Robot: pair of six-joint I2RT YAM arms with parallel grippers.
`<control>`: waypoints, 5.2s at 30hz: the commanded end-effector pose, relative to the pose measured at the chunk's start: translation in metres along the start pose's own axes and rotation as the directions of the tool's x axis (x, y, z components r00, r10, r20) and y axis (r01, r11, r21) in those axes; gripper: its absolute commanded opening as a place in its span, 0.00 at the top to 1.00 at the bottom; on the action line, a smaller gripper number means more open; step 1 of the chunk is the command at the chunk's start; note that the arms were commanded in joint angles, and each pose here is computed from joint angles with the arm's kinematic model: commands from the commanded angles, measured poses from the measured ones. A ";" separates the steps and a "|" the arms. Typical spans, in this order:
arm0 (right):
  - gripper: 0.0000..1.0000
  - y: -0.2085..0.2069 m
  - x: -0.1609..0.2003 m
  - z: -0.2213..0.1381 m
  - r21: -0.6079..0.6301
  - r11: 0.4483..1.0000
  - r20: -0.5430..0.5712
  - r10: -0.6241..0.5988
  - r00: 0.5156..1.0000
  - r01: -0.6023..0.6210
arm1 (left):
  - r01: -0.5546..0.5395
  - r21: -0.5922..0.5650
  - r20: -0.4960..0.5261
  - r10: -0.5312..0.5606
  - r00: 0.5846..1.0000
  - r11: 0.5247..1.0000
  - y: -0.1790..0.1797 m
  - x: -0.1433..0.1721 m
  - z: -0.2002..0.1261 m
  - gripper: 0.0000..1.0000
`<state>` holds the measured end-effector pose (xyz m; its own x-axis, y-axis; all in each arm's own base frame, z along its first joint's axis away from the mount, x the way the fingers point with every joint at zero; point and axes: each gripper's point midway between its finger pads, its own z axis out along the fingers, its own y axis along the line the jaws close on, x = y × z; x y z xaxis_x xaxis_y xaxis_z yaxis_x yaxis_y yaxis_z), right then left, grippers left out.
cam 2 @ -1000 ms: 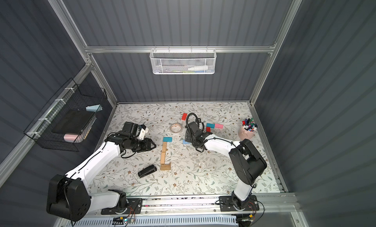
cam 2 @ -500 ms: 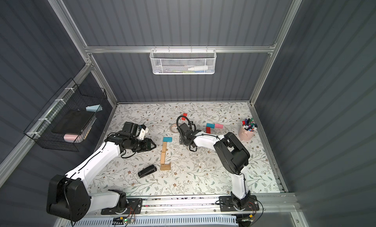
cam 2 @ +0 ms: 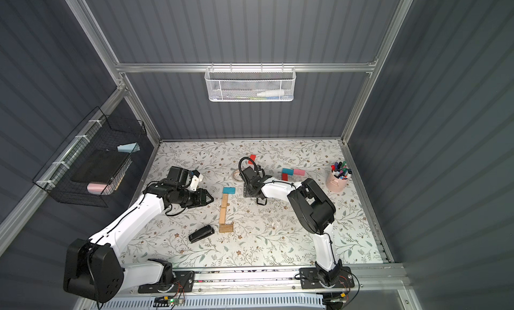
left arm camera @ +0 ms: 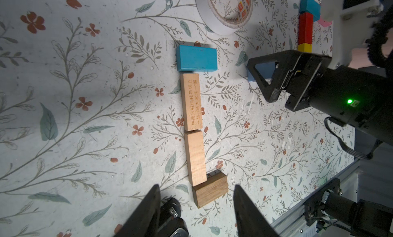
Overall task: Assemble the letter c with building blocks
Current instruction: Pick up the building block from the center of the board, then assemble the building block at the center of the board, then pick up the building block from the center of the board.
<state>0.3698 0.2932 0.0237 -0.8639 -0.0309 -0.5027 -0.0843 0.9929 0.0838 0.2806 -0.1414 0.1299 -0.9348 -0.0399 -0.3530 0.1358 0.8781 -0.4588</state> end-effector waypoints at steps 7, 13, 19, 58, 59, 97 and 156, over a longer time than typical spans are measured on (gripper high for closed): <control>0.27 -0.002 0.008 0.002 0.019 1.000 -0.037 -0.010 0.999 0.011 | -0.027 0.020 0.033 0.026 0.999 0.999 -0.006 -0.006 -0.010 0.46; 0.35 0.001 0.005 0.000 0.004 1.000 -0.030 -0.004 1.000 0.004 | -0.028 0.022 0.032 0.027 0.999 0.999 -0.007 -0.006 -0.010 0.46; 0.37 0.018 -0.004 -0.001 -0.065 0.998 -0.018 0.010 1.000 -0.012 | -0.028 0.022 0.032 0.027 0.999 0.999 -0.006 -0.005 -0.010 0.46; 0.32 0.073 -0.015 0.011 -0.247 0.967 -0.061 0.048 0.997 -0.062 | -0.030 0.028 0.037 0.029 0.999 0.999 -0.008 -0.006 -0.011 0.46; 0.31 0.073 -0.015 0.011 -0.248 0.967 -0.062 0.049 0.997 -0.063 | -0.031 0.028 0.038 0.030 0.999 0.999 -0.008 -0.006 -0.011 0.46; 0.31 0.068 0.000 0.003 -0.278 0.951 -0.094 0.113 0.989 -0.135 | -0.029 0.018 0.039 0.028 0.999 0.999 -0.006 -0.006 -0.011 0.46; 0.37 -0.024 -0.145 -0.022 -0.312 0.940 0.075 0.167 0.983 -0.136 | -0.099 0.007 0.078 0.098 0.992 0.995 -0.012 -0.033 -0.012 0.47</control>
<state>0.4717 0.2698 0.1120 -0.8180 0.1416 -0.5575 -0.0913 0.9250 0.3689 0.3020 -0.1441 0.1561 -0.8986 -0.0130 -0.4387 0.1987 0.8792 -0.4330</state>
